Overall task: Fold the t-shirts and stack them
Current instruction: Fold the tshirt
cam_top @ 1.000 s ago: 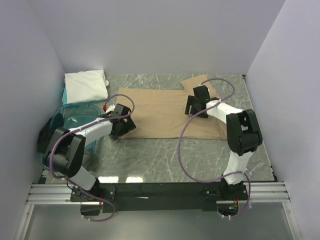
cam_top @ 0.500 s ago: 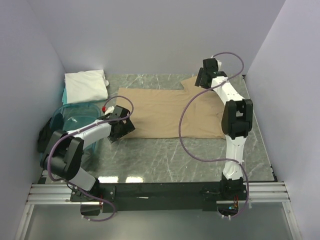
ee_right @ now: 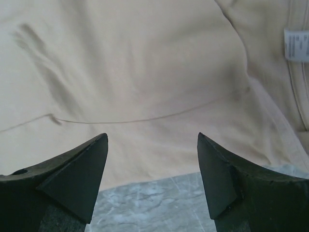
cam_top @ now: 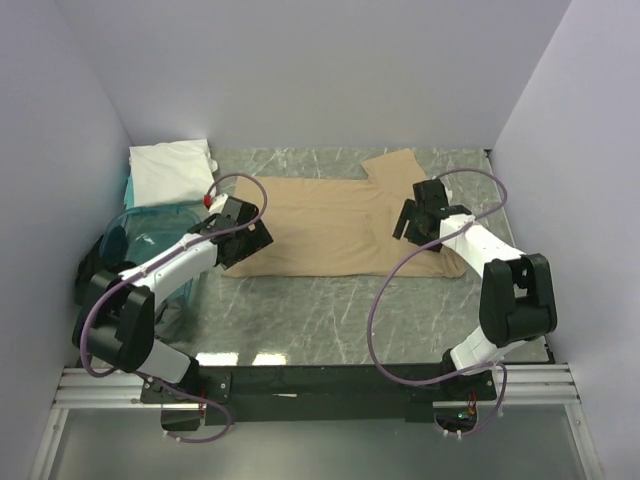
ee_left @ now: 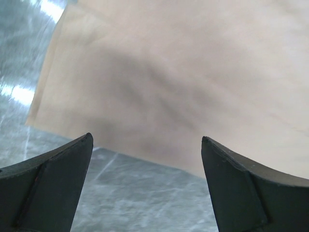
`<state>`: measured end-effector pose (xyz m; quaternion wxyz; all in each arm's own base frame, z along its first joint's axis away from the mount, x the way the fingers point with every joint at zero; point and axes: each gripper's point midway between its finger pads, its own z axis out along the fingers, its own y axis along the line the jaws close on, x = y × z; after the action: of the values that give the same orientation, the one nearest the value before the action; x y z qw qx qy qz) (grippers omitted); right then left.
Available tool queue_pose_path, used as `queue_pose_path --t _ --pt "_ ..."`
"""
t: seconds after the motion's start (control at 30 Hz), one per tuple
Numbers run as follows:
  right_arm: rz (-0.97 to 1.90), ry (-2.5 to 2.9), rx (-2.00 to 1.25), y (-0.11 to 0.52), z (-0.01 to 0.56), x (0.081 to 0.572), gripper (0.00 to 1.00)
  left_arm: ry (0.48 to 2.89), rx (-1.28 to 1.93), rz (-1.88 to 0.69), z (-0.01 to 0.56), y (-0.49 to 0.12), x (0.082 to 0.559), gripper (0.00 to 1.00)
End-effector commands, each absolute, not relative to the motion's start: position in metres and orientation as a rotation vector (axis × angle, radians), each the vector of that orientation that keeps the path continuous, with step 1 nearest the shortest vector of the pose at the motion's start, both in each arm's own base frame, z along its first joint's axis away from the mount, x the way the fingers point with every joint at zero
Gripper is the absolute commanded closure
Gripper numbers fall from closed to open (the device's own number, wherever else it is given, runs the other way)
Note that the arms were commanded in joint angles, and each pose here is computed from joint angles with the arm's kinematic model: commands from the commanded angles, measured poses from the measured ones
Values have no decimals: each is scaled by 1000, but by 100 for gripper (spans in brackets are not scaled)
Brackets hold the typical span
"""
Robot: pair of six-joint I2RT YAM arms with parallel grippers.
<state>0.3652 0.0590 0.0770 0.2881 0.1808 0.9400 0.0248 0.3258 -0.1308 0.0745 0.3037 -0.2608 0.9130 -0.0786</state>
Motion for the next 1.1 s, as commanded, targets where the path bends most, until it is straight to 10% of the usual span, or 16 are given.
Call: queue_pose_path --t 0.0,0.37,1.0,1.07 --pt "16 2469 551 47 75 364 19 2314 -644 -263 109 -139 352 1" --pt "-96 2660 623 31 12 337 20 2408 -720 -100 51 -129 366 1" --pt "-85 2787 835 24 -7 196 17 2618 -808 -37 1 -119 219 0" --pt "-47 2753 863 26 -1 192 3 2615 -831 -52 5 -117 208 1"
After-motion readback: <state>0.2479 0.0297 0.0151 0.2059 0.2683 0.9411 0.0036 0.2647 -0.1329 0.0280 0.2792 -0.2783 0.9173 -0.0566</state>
